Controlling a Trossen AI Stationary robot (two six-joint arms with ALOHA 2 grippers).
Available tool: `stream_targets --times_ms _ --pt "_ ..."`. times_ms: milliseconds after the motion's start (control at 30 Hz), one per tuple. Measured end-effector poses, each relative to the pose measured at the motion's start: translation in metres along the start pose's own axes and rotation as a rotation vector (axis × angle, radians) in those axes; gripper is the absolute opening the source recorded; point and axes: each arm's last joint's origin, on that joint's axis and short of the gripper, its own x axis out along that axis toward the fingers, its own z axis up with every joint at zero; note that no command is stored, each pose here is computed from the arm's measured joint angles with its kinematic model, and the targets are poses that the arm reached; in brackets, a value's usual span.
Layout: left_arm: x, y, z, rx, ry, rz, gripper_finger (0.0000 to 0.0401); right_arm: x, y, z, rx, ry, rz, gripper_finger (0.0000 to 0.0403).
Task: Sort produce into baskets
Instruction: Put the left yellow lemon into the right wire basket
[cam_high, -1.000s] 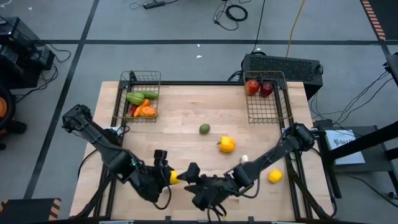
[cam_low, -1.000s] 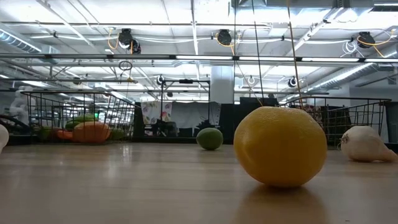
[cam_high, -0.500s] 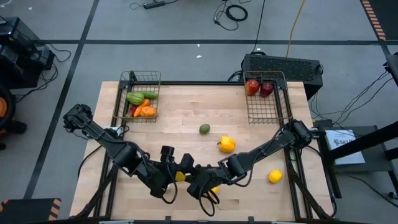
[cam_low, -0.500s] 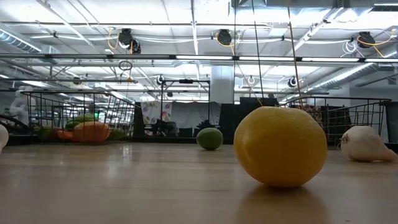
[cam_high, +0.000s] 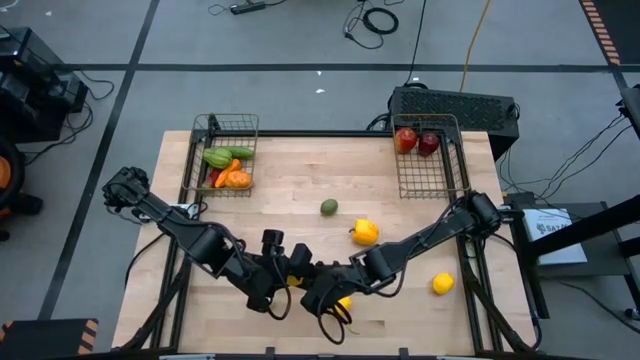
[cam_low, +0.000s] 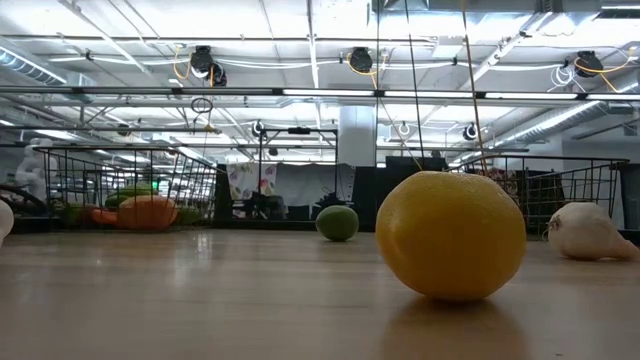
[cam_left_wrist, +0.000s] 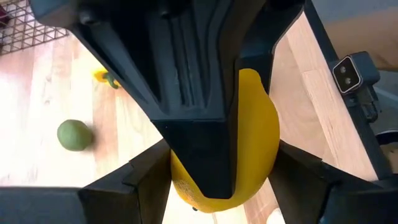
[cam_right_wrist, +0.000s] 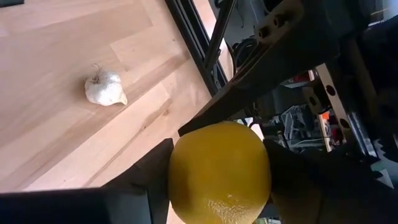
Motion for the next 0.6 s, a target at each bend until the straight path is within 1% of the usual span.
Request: stream_targets --times_ms 167,233,300,433,533,600 --pt "0.0 0.0 0.001 -0.009 -0.014 0.001 0.024 -0.001 0.0 0.001 0.024 -0.001 0.002 0.0215" --pt "0.0 0.0 0.001 -0.035 -0.022 0.032 0.0249 -0.002 0.002 0.002 0.04 0.008 -0.004 0.0219" --pt "0.0 0.001 0.001 -0.05 -0.025 0.062 0.0268 -0.003 0.003 0.003 0.053 0.028 -0.022 0.0219" --pt "-0.001 0.002 0.0 -0.043 -0.026 0.136 0.0322 -0.006 0.009 0.003 0.063 0.094 -0.042 0.0216" --pt "-0.006 0.004 -0.003 -0.008 -0.023 0.19 0.0359 -0.008 0.015 0.002 0.1 0.138 -0.022 0.0216" --pt "-0.01 0.006 -0.005 0.009 -0.012 0.234 0.0373 -0.009 0.02 -0.002 0.136 0.183 0.0 0.0217"
